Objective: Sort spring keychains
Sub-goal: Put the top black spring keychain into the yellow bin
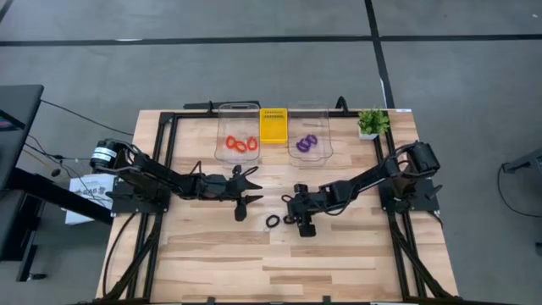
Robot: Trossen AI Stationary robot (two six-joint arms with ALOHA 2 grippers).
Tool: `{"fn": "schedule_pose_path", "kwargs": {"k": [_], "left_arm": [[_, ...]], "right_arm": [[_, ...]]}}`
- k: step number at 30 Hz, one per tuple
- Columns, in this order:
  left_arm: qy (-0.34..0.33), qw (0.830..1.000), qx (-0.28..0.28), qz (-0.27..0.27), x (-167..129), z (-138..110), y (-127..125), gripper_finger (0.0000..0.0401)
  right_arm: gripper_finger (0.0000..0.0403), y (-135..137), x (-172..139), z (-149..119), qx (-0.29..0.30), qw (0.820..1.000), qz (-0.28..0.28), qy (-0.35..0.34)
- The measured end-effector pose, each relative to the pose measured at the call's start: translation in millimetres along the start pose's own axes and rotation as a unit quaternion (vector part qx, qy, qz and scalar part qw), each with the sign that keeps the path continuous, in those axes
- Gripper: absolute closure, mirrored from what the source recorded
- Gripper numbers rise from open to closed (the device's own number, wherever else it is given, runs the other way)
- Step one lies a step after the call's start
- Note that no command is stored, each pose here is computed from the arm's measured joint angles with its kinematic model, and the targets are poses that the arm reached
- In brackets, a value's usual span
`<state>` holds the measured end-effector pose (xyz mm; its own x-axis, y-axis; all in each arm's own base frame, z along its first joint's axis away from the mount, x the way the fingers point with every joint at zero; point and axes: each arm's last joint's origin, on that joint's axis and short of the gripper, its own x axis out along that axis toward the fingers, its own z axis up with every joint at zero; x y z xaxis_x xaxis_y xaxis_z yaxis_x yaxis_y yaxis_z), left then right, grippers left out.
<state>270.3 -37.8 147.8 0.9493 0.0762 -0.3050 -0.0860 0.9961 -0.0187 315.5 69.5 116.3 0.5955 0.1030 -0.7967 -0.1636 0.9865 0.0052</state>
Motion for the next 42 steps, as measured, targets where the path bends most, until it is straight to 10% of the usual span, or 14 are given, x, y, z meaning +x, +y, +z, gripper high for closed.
{"fn": "schedule_pose_path", "kwargs": {"k": [7, 24, 42], "left_arm": [[0.000, 1.000, 0.000, 0.000, 0, 0, 0, 0.0257], [0.000, 1.000, -0.023, -0.005, 0, 0, -2, 0.0257], [0.005, 1.000, -0.017, -0.026, -3, -2, -14, 0.0257]], "right_arm": [[0.0389, 0, -2, 2, -0.008, 1.000, 0.002, -0.004], [0.0389, -25, -20, 62, -0.054, 0.994, -0.092, -0.034], [0.0390, -203, -94, 110, 0.093, 0.972, -0.197, -0.092]]}}
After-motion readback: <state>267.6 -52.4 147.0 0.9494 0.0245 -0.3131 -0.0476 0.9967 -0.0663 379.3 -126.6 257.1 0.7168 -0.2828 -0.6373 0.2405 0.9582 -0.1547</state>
